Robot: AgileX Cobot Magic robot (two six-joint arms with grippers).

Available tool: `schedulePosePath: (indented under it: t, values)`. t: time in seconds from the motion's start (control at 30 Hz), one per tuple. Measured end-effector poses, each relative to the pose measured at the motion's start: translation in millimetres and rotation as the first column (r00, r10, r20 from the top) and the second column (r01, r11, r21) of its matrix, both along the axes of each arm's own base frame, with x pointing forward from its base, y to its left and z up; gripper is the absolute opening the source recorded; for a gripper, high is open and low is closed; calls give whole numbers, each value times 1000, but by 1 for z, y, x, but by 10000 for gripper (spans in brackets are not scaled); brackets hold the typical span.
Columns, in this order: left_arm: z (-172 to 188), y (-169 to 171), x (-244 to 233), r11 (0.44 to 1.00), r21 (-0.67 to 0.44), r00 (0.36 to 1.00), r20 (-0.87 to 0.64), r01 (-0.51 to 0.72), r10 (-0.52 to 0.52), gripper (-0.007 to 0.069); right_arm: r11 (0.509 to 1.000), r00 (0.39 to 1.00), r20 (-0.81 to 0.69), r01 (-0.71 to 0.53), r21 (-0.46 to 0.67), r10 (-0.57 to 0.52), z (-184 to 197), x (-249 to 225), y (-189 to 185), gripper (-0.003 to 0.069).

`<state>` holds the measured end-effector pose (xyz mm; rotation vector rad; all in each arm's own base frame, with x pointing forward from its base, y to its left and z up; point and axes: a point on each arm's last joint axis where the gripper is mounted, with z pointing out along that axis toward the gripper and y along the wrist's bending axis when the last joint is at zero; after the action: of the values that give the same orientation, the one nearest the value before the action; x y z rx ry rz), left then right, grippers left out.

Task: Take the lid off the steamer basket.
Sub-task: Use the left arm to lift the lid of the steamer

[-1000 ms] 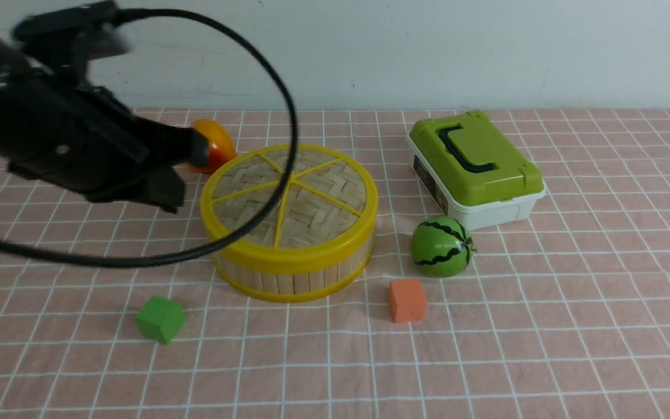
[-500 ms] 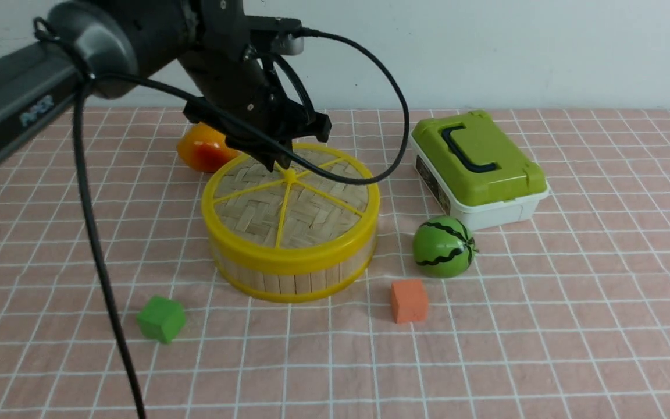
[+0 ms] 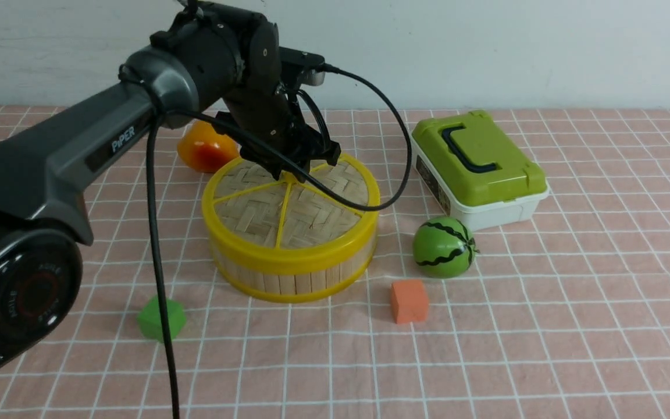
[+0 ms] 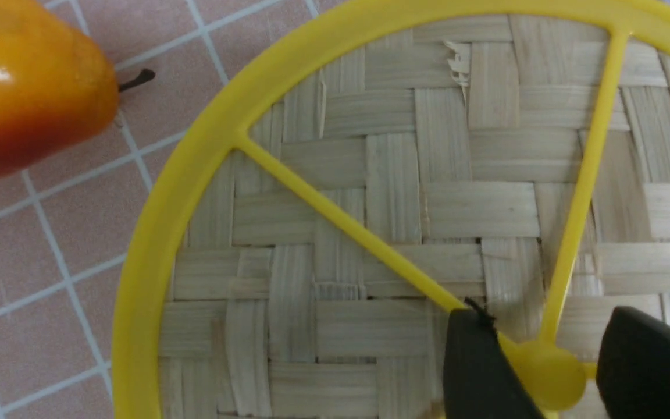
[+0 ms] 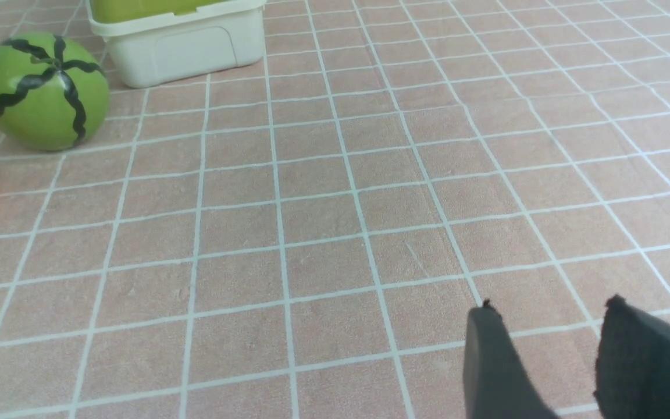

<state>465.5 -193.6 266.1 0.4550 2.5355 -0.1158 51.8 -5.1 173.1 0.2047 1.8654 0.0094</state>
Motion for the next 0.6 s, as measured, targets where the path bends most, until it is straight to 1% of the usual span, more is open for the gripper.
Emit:
schedulePosePath:
  t: [0.17, 0.33, 0.5, 0.6]
  values:
    - [-2, 2, -3, 999, 33, 1000, -29, 3, -2, 262, 1000, 1000, 0, 0, 0, 0, 0, 0, 0, 242]
    - [-1, -6, -6, 997, 69, 1000, -18, 22, -21, 235, 1000, 1000, 0, 0, 0, 0, 0, 0, 0, 242]
    - [0, -7, -5, 998, 50, 1000, 1, -27, 27, 238, 1000, 1000, 0, 0, 0, 0, 0, 0, 0, 242]
    - [0, -5, -4, 997, 66, 999, 13, -47, 46, 239, 1000, 1000, 0, 0, 0, 0, 0, 0, 0, 242]
